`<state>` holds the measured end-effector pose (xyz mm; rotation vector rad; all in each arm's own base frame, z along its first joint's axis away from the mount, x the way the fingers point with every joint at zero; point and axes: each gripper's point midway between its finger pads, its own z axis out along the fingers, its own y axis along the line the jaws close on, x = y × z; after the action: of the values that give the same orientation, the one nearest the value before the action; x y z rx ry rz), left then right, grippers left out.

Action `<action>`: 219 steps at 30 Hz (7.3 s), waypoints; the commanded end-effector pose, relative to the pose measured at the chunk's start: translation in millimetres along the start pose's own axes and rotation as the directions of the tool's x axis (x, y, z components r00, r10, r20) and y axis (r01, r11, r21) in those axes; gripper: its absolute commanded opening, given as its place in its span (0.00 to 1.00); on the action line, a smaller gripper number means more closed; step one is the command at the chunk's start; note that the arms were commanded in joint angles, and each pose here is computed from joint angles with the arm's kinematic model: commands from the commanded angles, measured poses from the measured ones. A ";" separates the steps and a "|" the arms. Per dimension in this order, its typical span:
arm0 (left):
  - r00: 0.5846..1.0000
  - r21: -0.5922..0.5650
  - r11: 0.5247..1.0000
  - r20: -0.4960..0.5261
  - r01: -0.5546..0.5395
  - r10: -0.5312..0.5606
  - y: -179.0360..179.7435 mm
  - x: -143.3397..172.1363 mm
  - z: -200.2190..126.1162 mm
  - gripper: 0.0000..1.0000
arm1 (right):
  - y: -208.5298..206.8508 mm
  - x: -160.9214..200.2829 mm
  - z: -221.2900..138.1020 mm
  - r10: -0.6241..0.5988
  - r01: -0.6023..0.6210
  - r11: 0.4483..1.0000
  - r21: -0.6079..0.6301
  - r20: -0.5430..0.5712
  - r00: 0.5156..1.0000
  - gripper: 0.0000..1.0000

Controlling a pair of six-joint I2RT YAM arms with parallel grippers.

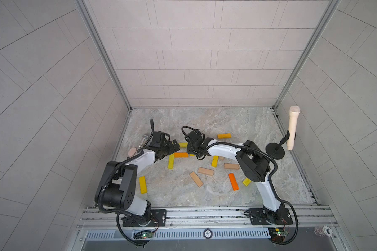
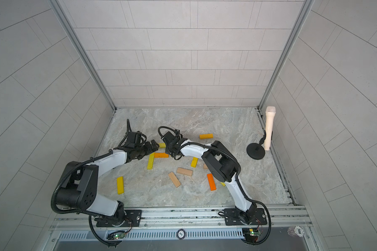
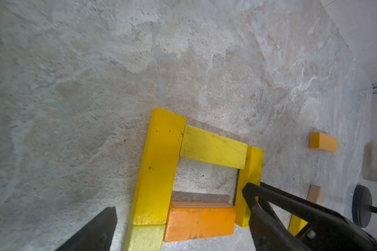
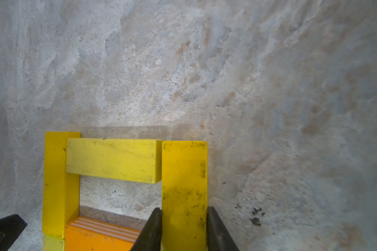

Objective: Assemble the number 8 with building blocks
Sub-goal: Assemble the building block at the center of the board.

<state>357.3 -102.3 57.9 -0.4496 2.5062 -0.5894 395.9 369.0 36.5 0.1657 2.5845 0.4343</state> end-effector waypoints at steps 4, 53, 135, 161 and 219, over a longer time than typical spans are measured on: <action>1.000 0.024 1.000 0.029 -0.012 0.011 -8.2 -13.3 -1.0 1.00 | -10.3 12.7 15.9 0.016 -0.014 0.999 0.036 -0.033 0.999 0.39; 1.000 0.032 0.999 0.008 -0.005 0.005 4.2 38.0 -71.7 1.00 | -50.2 55.3 -139.8 -0.489 0.488 0.867 -0.096 0.016 0.872 0.64; 0.993 0.082 0.996 0.108 0.035 -0.044 21.5 59.1 -80.2 1.00 | -27.1 182.1 -100.5 -0.521 0.530 0.848 0.023 -0.150 0.840 0.39; 0.994 0.107 0.993 0.092 0.052 -0.062 17.2 55.9 -66.3 1.00 | -9.1 157.8 -102.1 -0.404 0.407 0.913 0.011 -0.103 0.909 0.40; 0.989 0.114 0.991 0.126 0.069 -0.083 10.8 38.8 -62.9 1.00 | 4.6 124.1 -71.2 -0.188 0.190 0.980 0.058 -0.049 0.981 0.42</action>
<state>280.3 -91.2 75.8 -0.5179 2.3672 -0.6962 250.5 378.1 33.8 -0.0854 2.6355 0.2875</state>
